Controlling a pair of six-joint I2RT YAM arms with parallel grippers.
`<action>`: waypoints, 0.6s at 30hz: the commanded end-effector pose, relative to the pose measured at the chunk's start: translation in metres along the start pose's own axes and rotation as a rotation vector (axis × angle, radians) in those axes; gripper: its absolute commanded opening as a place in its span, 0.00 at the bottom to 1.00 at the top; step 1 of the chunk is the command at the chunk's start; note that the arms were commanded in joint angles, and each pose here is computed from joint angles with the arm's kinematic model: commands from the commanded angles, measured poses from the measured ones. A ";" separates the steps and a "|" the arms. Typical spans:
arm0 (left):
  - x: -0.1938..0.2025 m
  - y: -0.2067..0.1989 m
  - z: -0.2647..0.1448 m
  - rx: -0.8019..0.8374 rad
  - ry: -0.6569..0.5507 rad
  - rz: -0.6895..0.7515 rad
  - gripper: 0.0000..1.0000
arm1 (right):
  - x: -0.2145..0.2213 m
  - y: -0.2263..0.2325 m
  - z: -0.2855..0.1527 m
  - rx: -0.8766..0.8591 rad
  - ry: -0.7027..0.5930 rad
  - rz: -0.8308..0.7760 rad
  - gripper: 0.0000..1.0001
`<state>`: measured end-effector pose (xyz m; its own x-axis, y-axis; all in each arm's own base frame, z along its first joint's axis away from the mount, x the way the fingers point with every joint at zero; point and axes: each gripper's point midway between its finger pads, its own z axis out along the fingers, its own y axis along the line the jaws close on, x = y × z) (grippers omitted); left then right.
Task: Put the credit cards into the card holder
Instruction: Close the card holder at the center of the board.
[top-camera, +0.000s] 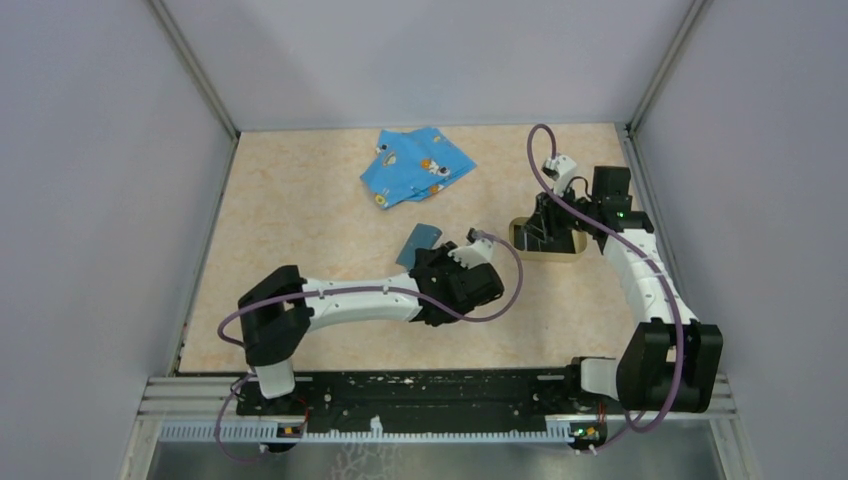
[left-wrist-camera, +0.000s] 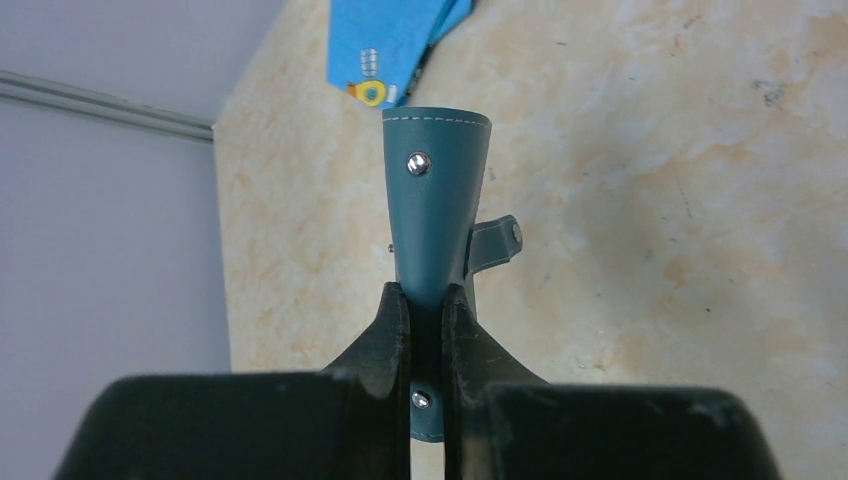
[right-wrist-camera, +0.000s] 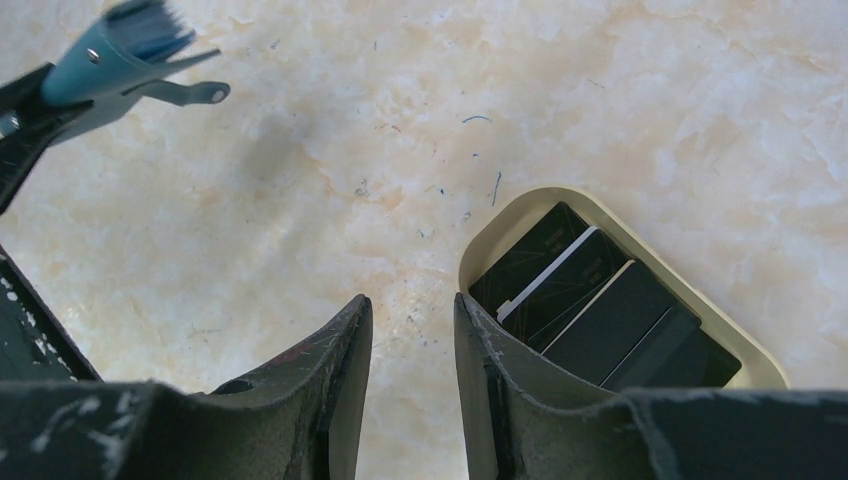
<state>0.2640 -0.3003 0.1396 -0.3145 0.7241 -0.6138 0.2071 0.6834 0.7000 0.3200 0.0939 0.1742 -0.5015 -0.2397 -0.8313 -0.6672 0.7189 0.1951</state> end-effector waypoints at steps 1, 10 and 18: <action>-0.021 0.038 -0.012 -0.112 -0.053 0.007 0.00 | -0.011 -0.003 -0.004 0.017 -0.043 -0.024 0.36; 0.010 -0.051 0.006 0.048 0.006 0.039 0.00 | -0.010 -0.004 -0.004 0.018 -0.040 -0.019 0.36; 0.017 -0.113 -0.009 0.196 0.029 -0.031 0.24 | -0.006 -0.003 -0.001 0.001 -0.032 -0.007 0.36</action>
<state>0.2402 -0.3320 0.0544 -0.3118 0.8095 -0.4975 0.3171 0.5822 0.7486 0.3200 0.0938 0.1744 -0.5013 -0.2388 -0.8317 -0.6673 0.7186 0.1959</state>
